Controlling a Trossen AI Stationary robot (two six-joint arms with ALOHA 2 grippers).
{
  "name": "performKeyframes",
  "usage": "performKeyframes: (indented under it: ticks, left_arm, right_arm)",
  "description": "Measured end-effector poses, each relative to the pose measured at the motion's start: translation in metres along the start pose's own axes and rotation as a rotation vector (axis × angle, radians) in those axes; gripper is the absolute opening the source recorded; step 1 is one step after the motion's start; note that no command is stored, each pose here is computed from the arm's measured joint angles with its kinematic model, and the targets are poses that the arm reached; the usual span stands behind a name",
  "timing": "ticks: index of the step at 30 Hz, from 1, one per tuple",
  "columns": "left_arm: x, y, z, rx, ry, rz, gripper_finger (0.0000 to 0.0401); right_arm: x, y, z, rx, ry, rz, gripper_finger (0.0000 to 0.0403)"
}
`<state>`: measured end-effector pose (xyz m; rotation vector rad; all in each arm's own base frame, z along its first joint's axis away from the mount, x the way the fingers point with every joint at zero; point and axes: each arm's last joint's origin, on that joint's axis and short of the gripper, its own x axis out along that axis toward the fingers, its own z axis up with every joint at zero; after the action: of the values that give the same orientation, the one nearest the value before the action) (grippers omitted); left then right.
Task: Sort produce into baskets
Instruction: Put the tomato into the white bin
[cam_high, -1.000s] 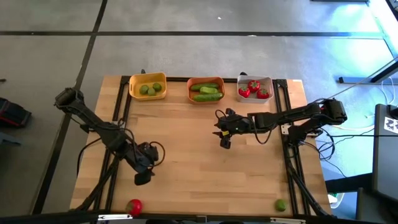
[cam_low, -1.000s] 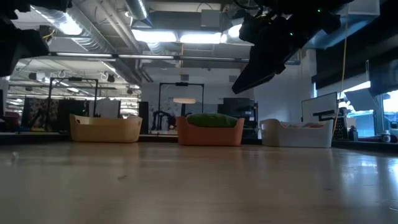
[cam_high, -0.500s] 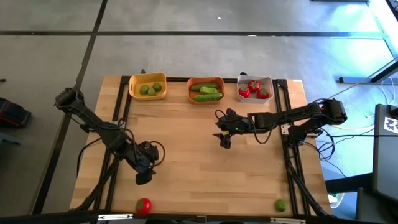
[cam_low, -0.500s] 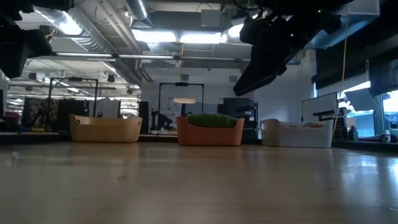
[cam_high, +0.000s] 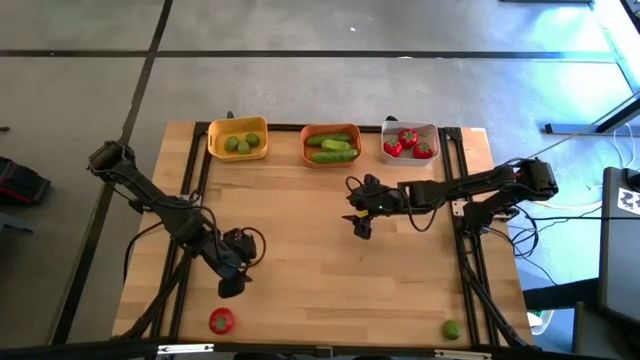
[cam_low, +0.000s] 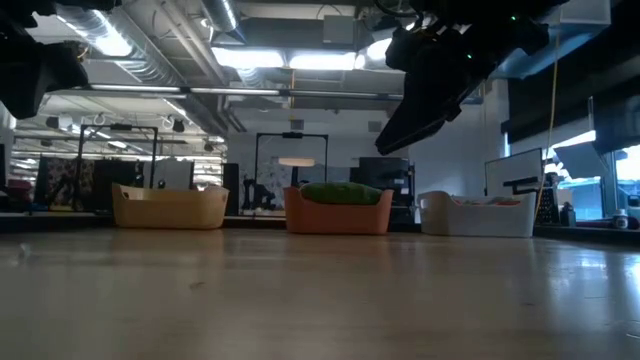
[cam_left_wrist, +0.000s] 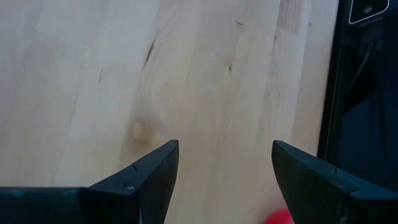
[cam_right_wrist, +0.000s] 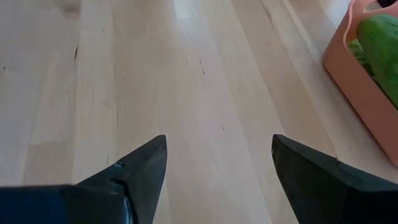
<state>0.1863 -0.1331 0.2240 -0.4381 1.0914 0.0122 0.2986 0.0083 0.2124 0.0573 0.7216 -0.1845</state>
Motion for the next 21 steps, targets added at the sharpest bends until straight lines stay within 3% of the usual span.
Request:
performKeyframes:
  ticks: [8,18,21]
  left_arm:
    - [0.0000,0.0009,-0.0006,-0.038,0.005,0.010,0.0251]
    - [0.0009,0.0058,0.0050,0.034,-0.028,0.046,0.0252]
    - [0.0009,0.0054,0.0060,0.059,-0.046,0.051,0.0271]
  right_arm:
    - [0.0000,0.0000,0.0000,-0.003,0.000,0.000,0.0280]
    - [0.0000,0.0000,-0.0001,-0.006,0.001,0.000,0.0280]
    - [0.0005,-0.0001,-0.0010,-0.006,-0.003,0.000,0.0280]
